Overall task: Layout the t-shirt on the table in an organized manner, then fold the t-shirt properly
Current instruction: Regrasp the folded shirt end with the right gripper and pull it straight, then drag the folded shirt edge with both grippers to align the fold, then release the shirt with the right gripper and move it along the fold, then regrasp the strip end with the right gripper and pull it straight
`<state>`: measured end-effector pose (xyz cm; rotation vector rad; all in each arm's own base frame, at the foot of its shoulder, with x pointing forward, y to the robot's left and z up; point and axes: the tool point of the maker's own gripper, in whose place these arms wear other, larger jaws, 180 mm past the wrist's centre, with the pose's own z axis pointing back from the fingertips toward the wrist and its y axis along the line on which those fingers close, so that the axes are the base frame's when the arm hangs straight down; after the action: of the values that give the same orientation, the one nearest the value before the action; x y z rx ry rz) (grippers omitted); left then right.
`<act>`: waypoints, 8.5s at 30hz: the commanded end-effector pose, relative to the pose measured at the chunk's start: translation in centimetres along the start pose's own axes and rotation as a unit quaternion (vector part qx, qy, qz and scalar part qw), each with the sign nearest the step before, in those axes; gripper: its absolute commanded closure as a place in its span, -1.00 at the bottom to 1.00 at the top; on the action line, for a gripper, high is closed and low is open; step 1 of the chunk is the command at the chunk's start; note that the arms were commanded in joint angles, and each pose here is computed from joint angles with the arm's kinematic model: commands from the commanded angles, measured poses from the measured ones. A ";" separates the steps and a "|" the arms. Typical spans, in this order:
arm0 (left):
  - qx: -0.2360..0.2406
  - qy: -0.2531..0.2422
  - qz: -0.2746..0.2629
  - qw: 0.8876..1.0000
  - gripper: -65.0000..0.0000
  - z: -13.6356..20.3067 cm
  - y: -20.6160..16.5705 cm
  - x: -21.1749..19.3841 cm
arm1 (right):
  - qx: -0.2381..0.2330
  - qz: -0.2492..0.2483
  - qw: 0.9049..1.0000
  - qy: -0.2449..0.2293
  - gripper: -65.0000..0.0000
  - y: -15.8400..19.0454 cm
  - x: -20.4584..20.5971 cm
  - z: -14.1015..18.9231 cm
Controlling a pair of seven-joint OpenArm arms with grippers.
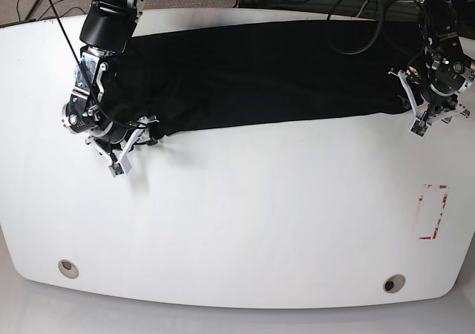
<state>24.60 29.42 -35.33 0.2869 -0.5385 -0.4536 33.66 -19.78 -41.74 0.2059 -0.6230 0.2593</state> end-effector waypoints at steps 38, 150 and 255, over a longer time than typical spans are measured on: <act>0.012 -0.011 -0.002 1.000 0.12 0.4 0.9 0.7 | -0.059 0.109 0.987 -0.102 1.00 3.3 4.3 10.0; -0.020 0.031 0.024 0.999 0.12 -2.4 0.5 -2.1 | 0.097 -0.079 0.991 -0.038 0.38 8.8 -5.5 8.5; -0.025 0.045 0.026 0.998 0.12 -2.8 0.6 -3.1 | 0.014 0.006 1.000 -0.025 0.06 -1.5 -1.1 8.9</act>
<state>23.20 31.37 -39.71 0.2221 -0.4136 -0.4017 27.98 -22.59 -36.66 0.2652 -0.6370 0.2642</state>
